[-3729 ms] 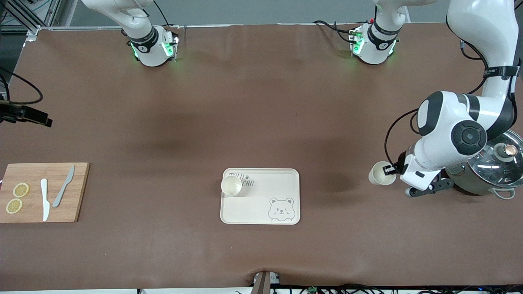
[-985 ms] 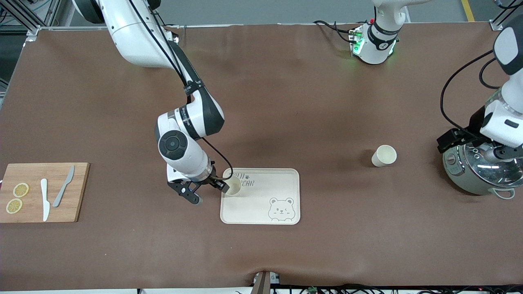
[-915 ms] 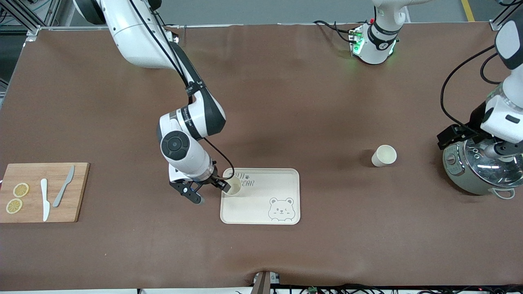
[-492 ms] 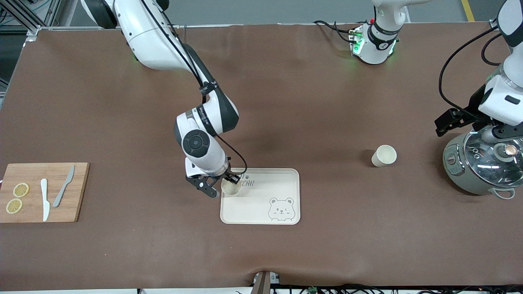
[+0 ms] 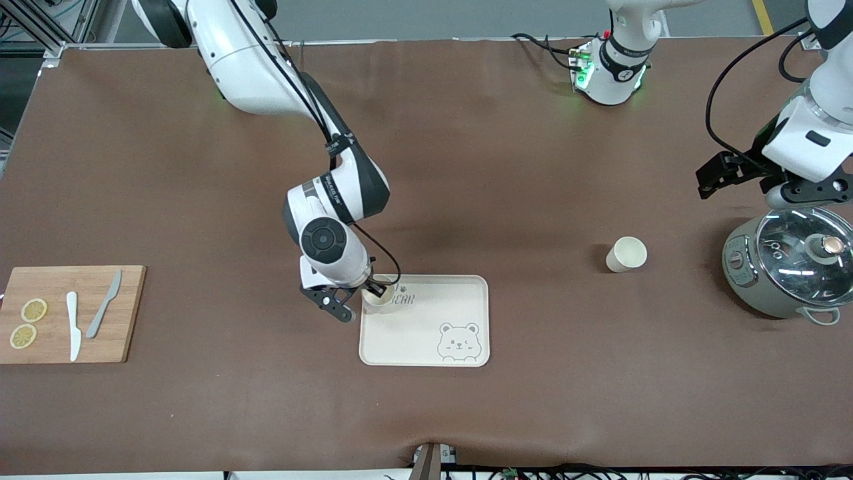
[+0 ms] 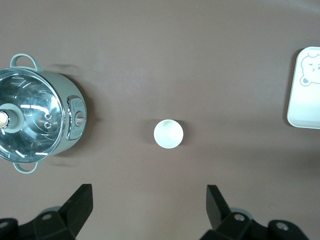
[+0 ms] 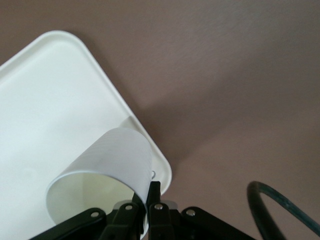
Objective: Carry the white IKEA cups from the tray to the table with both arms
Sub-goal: 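Carry the cup with the right gripper toward the cutting board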
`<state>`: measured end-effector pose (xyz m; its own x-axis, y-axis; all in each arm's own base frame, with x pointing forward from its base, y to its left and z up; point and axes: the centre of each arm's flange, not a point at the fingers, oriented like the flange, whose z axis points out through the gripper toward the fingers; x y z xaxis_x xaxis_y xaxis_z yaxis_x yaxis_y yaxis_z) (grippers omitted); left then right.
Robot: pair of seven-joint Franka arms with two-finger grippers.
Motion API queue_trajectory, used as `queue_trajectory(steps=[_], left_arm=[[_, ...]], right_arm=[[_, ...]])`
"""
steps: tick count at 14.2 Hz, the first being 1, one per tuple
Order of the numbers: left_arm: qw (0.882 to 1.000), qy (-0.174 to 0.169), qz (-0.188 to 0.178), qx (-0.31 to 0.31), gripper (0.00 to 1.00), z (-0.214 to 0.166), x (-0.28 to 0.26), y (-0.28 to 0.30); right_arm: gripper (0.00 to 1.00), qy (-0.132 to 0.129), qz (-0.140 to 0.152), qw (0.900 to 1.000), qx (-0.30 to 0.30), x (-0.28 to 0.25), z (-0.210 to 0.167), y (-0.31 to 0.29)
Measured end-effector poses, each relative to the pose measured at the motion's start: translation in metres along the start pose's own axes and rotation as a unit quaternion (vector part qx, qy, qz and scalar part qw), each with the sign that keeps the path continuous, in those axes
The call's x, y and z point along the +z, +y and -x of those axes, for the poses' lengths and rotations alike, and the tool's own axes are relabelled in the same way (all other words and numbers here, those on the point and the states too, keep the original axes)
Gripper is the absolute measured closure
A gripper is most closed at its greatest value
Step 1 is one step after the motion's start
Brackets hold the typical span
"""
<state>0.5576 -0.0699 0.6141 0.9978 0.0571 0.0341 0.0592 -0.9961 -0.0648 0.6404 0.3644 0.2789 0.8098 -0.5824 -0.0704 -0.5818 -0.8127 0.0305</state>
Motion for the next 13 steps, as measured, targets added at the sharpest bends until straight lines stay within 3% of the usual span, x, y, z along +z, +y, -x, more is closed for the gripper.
queue_trajectory(steps=[3, 6, 9, 13], left_arm=[[1.000, -0.002, -0.001, 0.000, 0.00, 0.004, -0.004, -0.001], [1.000, 0.001, 0.011, -0.002, 0.00, 0.014, -0.019, -0.001], [1.000, -0.005, 0.016, -0.003, 0.00, 0.026, -0.030, -0.004], [1.000, -0.008, 0.015, 0.013, 0.00, 0.029, -0.030, -0.004]], right_arm=[[0.96, -0.017, 0.004, 0.999, 0.032, -0.069, -0.045, 0.032], [0.96, -0.060, 0.014, 0.998, -0.009, -0.125, -0.126, 0.134], [0.96, -0.086, 0.016, 0.994, -0.072, -0.117, -0.180, 0.247], [0.96, -0.077, 0.016, 0.985, -0.151, -0.060, -0.213, 0.353]])
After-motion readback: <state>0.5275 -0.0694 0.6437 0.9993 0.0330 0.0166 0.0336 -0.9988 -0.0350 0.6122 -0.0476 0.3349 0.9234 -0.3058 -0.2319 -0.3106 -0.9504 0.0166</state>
